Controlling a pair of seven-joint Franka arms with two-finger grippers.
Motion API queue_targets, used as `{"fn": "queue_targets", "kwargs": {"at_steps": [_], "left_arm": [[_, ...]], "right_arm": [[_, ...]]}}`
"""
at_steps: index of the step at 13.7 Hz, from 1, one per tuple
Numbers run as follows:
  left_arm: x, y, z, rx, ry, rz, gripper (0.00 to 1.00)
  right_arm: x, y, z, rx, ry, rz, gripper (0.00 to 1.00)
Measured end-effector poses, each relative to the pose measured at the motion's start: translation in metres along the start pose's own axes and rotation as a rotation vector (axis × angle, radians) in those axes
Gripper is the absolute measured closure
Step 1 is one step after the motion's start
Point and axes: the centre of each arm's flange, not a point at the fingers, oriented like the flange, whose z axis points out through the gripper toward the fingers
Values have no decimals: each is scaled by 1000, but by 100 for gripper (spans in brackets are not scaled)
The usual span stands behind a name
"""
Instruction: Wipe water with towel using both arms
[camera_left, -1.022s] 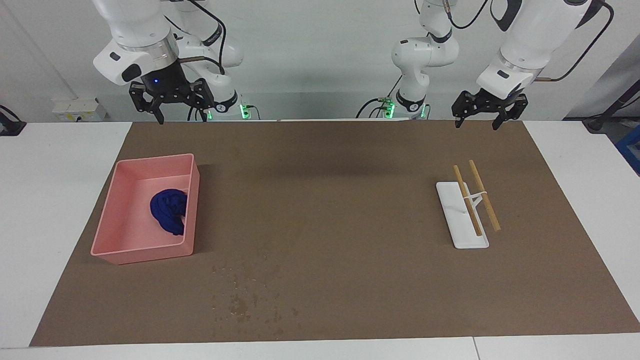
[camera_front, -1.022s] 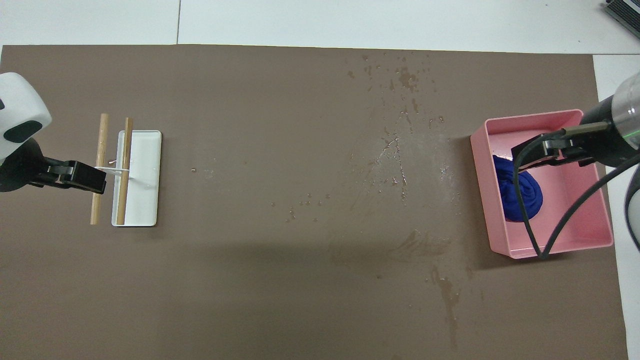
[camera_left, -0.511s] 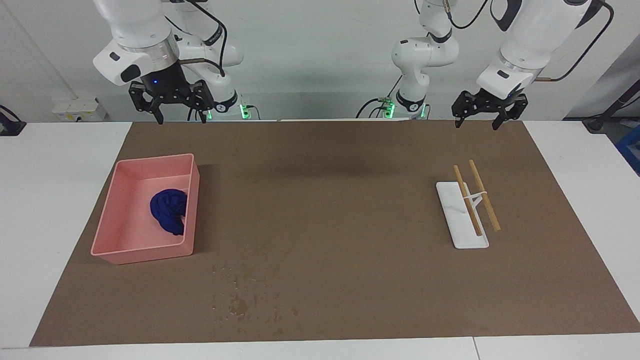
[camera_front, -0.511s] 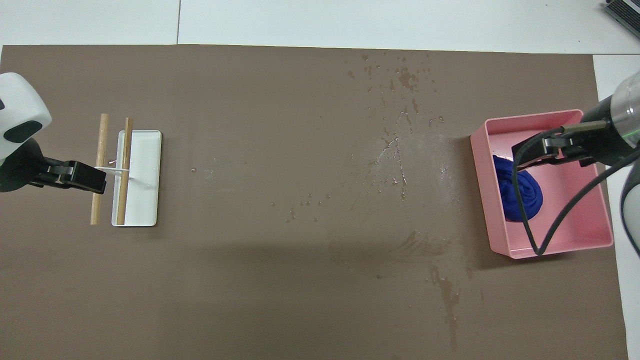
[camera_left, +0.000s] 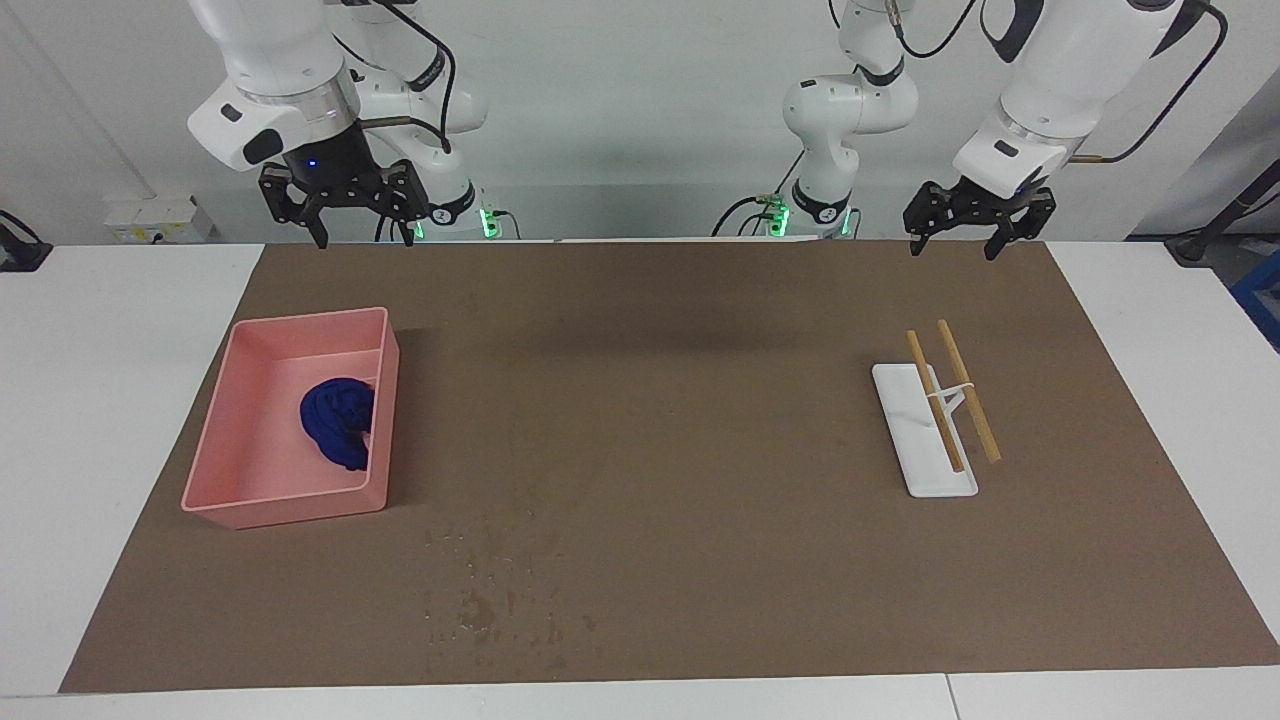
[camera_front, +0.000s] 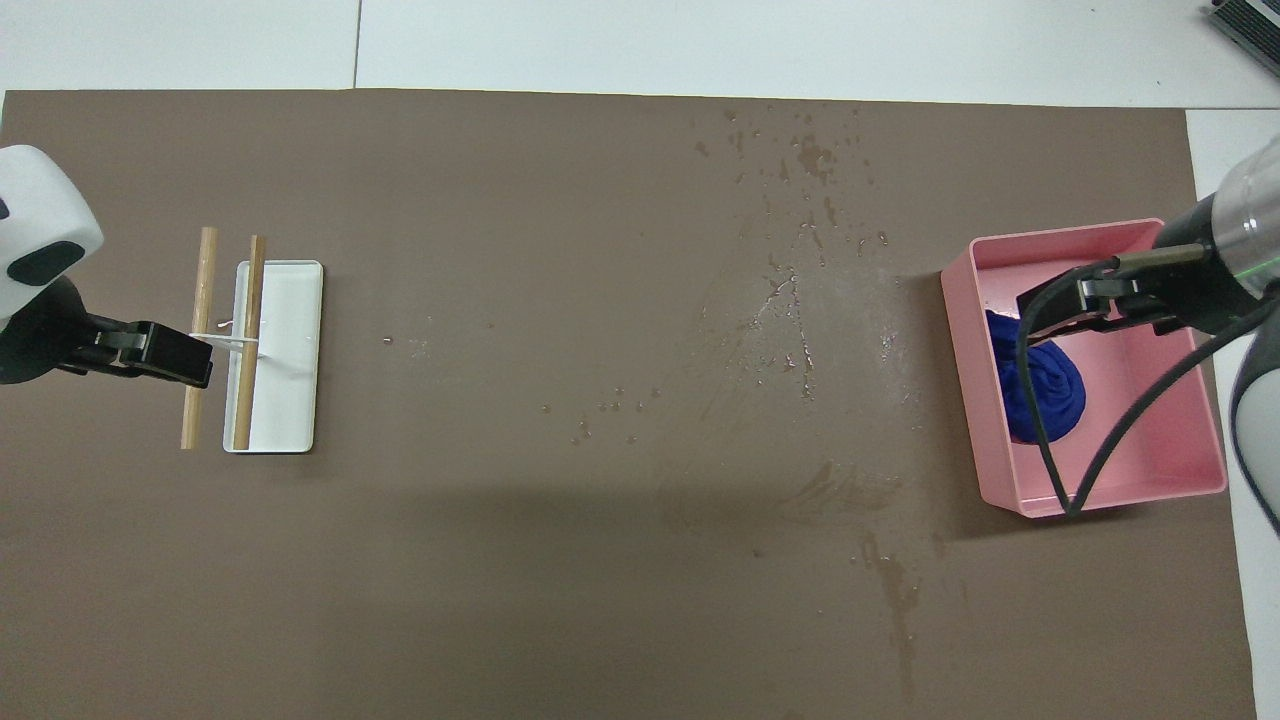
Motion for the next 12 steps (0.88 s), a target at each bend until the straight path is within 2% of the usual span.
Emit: {"fn": "queue_targets", "kwargs": {"at_steps": [9,12], "left_arm": [[0,0,0,0,0,0,0],[0,0,0,0,0,0,0]], "right_arm": [[-23,-4,15,-24,-98,34,0],[-32,-6,18,-31,-110,43,0]]}}
